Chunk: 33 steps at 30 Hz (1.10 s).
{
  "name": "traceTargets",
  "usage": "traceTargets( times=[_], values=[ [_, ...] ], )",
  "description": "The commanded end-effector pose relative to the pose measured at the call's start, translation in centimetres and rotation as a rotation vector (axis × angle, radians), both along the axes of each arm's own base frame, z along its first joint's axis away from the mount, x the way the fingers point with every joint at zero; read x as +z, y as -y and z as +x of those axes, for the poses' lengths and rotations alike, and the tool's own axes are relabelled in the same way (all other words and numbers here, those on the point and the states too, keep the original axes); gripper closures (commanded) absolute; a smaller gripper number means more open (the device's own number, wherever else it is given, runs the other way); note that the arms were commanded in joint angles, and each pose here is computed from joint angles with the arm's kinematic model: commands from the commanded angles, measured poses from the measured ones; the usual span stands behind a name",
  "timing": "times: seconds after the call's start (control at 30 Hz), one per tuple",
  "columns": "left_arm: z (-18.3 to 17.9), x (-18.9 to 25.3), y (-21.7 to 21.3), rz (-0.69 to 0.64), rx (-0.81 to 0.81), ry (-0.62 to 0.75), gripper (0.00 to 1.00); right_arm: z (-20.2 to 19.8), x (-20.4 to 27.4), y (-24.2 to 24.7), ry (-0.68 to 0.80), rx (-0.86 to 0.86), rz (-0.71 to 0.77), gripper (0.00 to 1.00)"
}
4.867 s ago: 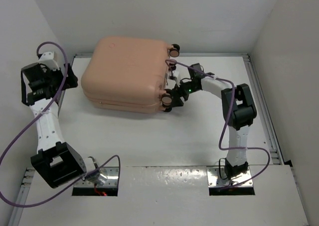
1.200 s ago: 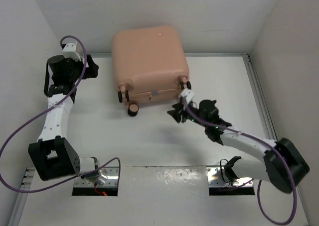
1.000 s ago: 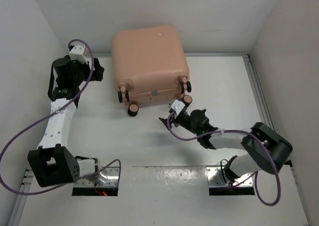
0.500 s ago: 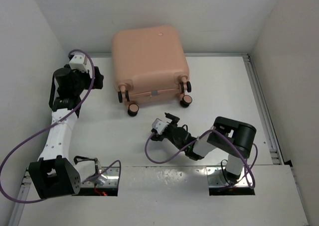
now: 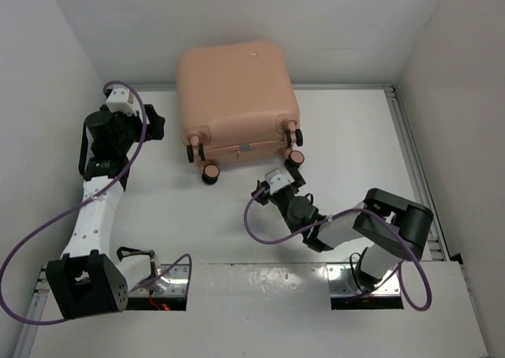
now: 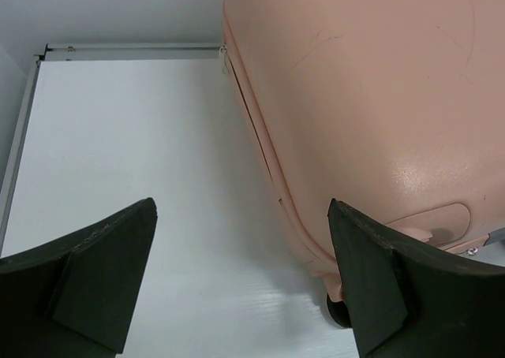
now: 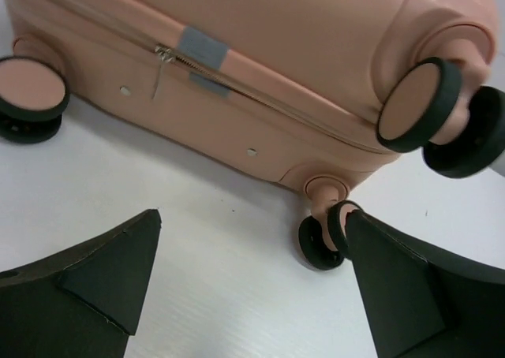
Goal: Pack the luggage
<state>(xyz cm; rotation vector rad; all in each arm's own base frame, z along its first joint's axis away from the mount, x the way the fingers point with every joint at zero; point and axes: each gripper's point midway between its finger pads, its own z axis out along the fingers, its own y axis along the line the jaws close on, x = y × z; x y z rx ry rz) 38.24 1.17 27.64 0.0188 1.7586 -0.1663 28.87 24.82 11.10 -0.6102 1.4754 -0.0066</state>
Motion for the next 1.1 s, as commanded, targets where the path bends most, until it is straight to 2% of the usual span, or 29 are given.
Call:
traceTargets(
  times=[0.0,0.07,0.13,0.17,0.2,0.23,0.27,0.3,0.33,0.37,0.4,0.43,0.5,0.57,0.6,0.63,0.7,0.73,0.77,0.8,0.87,0.93,0.97,1.0,1.07],
  values=[
    [0.1,1.2,0.6,-0.031,-0.01,0.06,0.05,-0.5,7.1,-1.0,0.112,0.003,0.367,0.0],
    [0.1,0.9,0.6,-0.04,-0.009,0.057,0.05,-1.2,6.9,-1.4,0.075,-0.004,0.413,0.0],
    [0.4,-0.2,0.8,-0.057,-0.015,0.027,0.05,-1.5,7.3,-2.7,0.021,0.07,0.459,0.0],
    [0.4,-0.2,0.8,-0.057,-0.015,0.027,0.05,-1.5,4.5,-3.0,-0.078,0.054,0.365,0.0],
    [0.4,-0.2,1.1,-0.057,-0.025,0.026,0.05,-1.1,7.8,-5.9,-0.191,0.128,0.601,0.0],
    [0.6,-0.7,1.1,-0.068,-0.023,0.013,0.05,0.1,7.0,-5.4,-0.292,0.104,0.627,0.0],
    [0.6,-0.4,1.2,-0.076,-0.022,0.022,0.05,-2.0,0.8,-5.0,-0.585,0.087,0.473,0.0],
    [0.6,-1.3,1.3,-0.081,-0.031,0.001,0.05,-1.4,2.5,-6.4,-0.75,0.09,0.684,0.0],
    [0.7,-1.1,1.4,-0.09,-0.03,0.01,0.05,-1.2,0.9,-4.8,-0.822,0.033,0.686,0.0],
    [0.7,-1.1,1.6,-0.092,-0.04,0.01,0.05,-1.4,2.8,-5.3,-0.802,0.107,0.751,0.0],
    [0.8,-1.9,2.0,-0.095,-0.05,-0.01,0.05,-2.8,-0.5,-3.6,-0.798,0.097,0.674,0.0],
    [0.8,-1.9,2.0,-0.095,-0.05,-0.01,0.05,-2.4,1.2,-4.0,-0.693,0.146,0.709,0.0],
    [0.8,-1.9,2.3,-0.086,-0.061,-0.009,0.05,-2.6,1.1,-2.9,-0.512,0.198,0.593,0.0],
    [0.7,-2.1,2.3,-0.087,-0.061,-0.018,0.05,-2.6,-0.6,-2.1,-0.509,0.183,0.517,0.0],
    [0.5,-2.5,2.7,-0.09,-0.069,-0.035,0.05,-2.8,-1.5,-2.0,-0.567,0.155,0.533,0.0],
    [0.4,-2.7,2.5,-0.091,-0.059,-0.053,0.05,-1.5,-0.9,-1.8,-0.581,0.127,0.545,0.0],
    [0.1,-2.5,2.4,-0.09,-0.049,-0.06,0.05,-1.7,-1.0,-1.7,-0.585,0.143,0.552,0.0],
    [-0.2,-3.1,2.4,-0.093,-0.048,-0.086,0.05,-2.9,-3.0,-0.6,-0.606,0.133,0.537,0.0],
    [-0.4,-3.0,2.3,-0.102,-0.033,-0.093,0.05,-2.5,-1.2,-1.1,-0.529,0.176,0.585,0.0],
    [-0.7,-3.0,2.3,-0.102,-0.033,-0.096,0.05,-2.6,-1.3,-0.8,-0.501,0.18,0.559,0.03],
    [-1.2,-3.3,2.5,-0.133,-0.025,-0.123,0.05,-1.9,-1.8,0.7,-0.496,0.101,0.593,0.25],
    [-1.8,-3.5,3.4,-0.14,-0.046,-0.123,0.05,-1.4,-1.6,1.3,-0.48,0.066,0.627,0.19],
    [-1.9,-3.5,3.8,-0.14,-0.057,-0.124,0.05,-1.4,-1.6,1.5,-0.476,0.057,0.658,0.24],
    [-2.0,-3.0,3.6,-0.135,-0.046,-0.108,0.05,-1.4,-0.8,1.4,-0.448,0.074,0.71,0.41],
    [-2.4,-2.9,3.9,-0.132,-0.046,-0.113,0.05,-1.3,-0.7,1.3,-0.425,0.062,0.703,0.51]
  ],
)
